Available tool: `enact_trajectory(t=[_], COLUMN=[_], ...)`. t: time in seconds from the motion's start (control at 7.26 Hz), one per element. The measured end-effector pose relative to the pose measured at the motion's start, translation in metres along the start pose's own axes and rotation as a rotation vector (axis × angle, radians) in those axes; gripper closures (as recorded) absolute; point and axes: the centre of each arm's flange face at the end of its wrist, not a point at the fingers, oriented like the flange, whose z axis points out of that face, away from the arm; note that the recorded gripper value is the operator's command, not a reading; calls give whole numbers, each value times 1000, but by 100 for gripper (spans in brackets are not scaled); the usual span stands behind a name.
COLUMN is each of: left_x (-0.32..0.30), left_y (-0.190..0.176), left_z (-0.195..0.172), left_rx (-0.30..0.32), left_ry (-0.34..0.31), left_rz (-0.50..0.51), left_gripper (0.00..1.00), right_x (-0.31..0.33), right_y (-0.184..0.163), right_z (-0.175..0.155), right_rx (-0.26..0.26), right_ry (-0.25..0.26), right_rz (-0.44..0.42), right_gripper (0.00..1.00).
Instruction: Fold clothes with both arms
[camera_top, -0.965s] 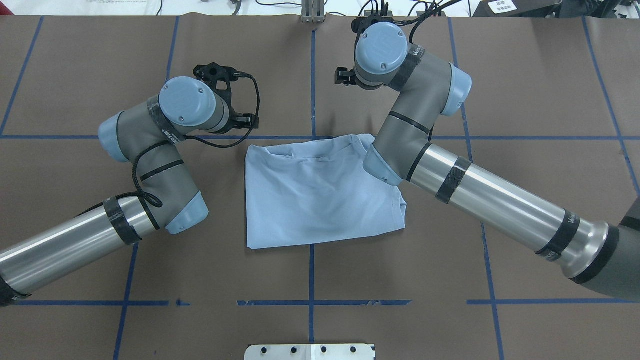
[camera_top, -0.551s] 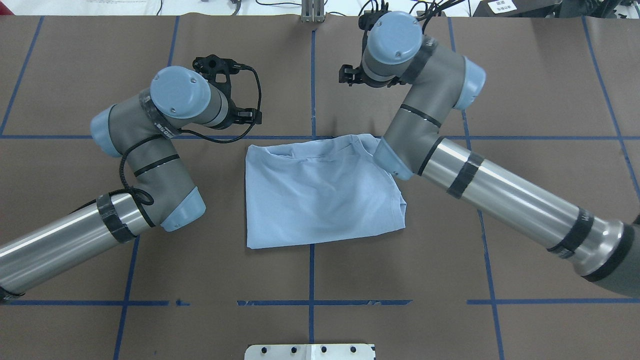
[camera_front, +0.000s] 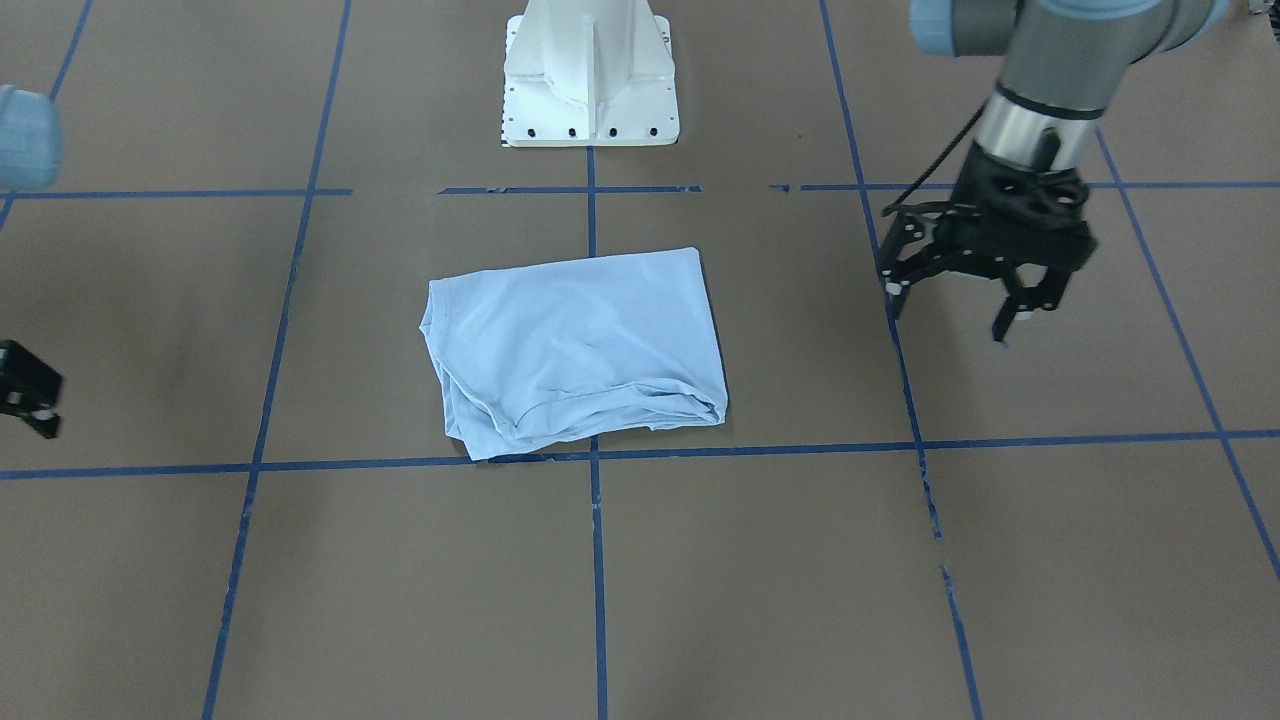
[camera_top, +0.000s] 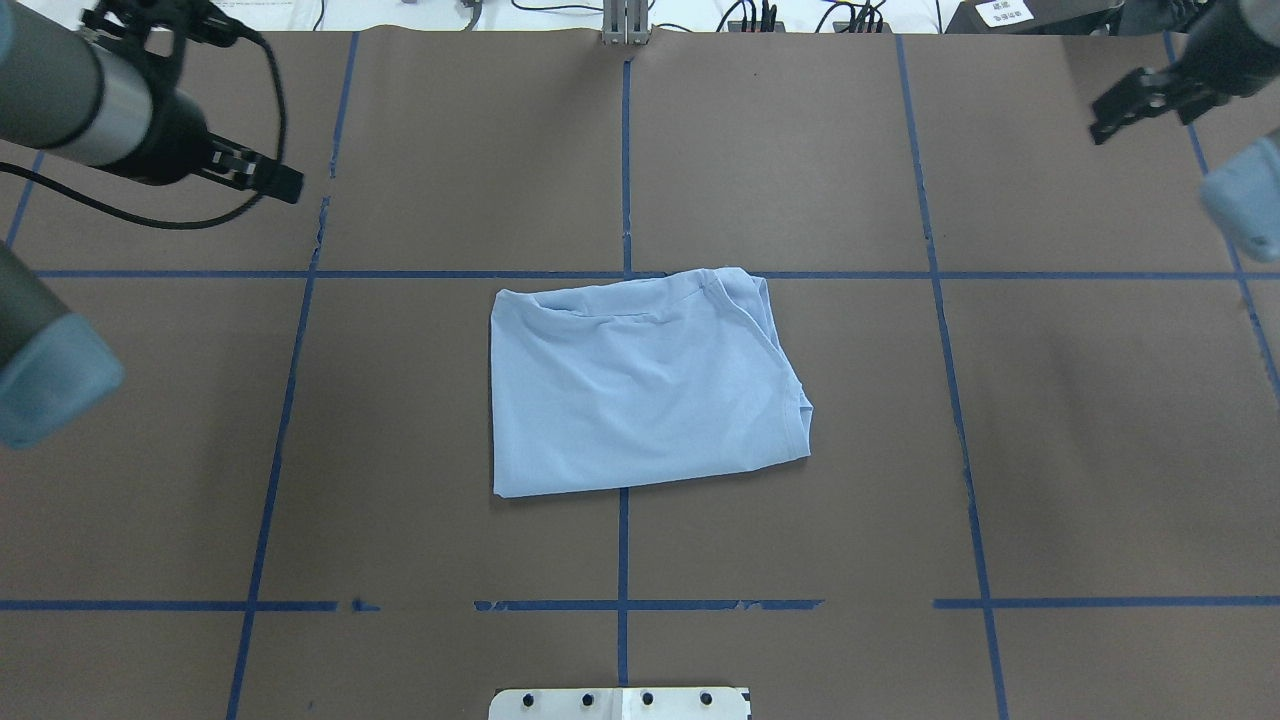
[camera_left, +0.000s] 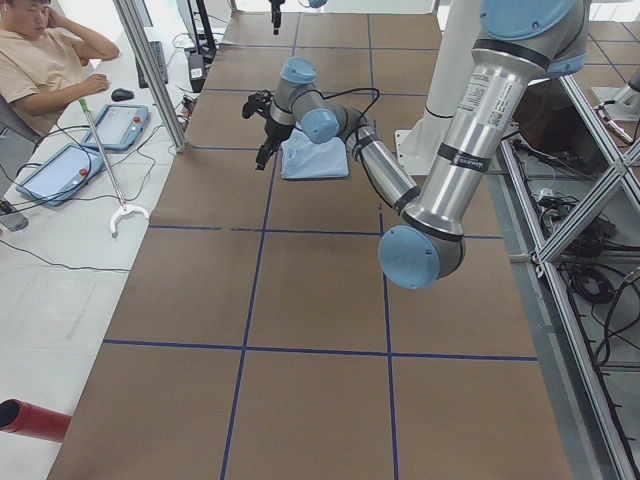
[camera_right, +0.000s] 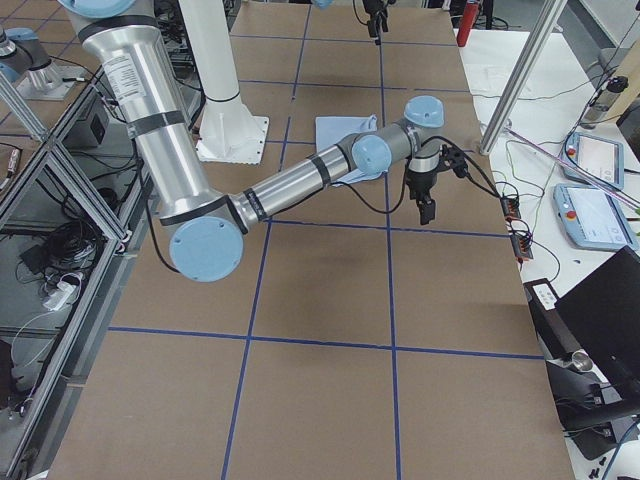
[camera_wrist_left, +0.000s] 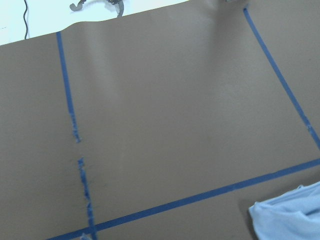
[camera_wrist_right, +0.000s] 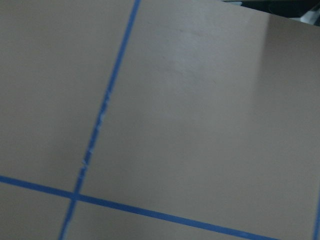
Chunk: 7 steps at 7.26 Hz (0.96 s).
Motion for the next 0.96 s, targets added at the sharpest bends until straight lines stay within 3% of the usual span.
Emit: enact_trajectory(t=[0.14,0.28,0.41,0.69,0.96], left_x=[-60,-122,-172,-241,-294], left_y=[13,32,60,126,178], left_z=[-20,-36,-43,-25,-12], left_rx=[-21,-49,-87,-198,-276], left_ry=[-16,-25,-27,-7,2], left_rz=[70,110,97,-12,-36], left_gripper=[0,0,0,0,0], right_x=[72,128,163,199,212], right_y=[42,91,145,232,285], right_z=[-7,-3,13,34,22], right_rx=[-23,-54,-98,-167,-166], right_ry=[-3,-9,-24,-37,-47], right_rz=[-29,-5,47,147,221], right_gripper=[0,0,0,0,0])
